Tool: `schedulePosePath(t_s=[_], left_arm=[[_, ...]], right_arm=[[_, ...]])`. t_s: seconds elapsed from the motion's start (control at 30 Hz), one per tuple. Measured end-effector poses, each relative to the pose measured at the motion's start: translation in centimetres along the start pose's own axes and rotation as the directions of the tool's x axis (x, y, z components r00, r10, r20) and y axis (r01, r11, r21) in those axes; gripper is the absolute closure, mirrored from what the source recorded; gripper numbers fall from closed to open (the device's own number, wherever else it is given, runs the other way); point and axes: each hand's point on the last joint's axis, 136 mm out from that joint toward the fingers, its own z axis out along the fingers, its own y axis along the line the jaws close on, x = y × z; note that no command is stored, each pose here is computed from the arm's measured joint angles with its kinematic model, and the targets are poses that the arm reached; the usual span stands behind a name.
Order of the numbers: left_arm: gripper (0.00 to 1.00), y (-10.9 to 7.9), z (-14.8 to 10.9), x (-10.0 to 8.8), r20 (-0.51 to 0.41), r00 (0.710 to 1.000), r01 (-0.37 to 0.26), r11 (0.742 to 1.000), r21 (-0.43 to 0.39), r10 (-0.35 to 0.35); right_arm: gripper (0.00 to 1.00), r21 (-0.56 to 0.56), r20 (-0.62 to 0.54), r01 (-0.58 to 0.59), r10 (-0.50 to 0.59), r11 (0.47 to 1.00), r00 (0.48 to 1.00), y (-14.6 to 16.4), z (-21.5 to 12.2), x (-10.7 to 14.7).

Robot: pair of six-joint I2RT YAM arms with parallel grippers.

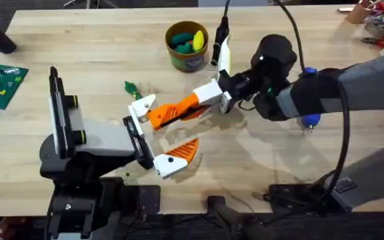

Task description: Pick up the gripper from the table and insert it into the empty holder that is missing its gripper. Then pick up a screw, insert it into the mounting hole, and use the screwdriver to tighten it. Finally, clean up the table by picking up the vegetable and placing it into the bucket.

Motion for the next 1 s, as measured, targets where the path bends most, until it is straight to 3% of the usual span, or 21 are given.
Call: schedulePosePath(t_s=[1.0], left_arm=[[0.014,0.1,0.0,0.1,-0.003,1.000,0.006,1.000,-0.003,-0.006]], right_arm=[[0.986,0.011,0.062,-0.005,0.004,1.000,0.998,-0.3,0.6,-1.0]])
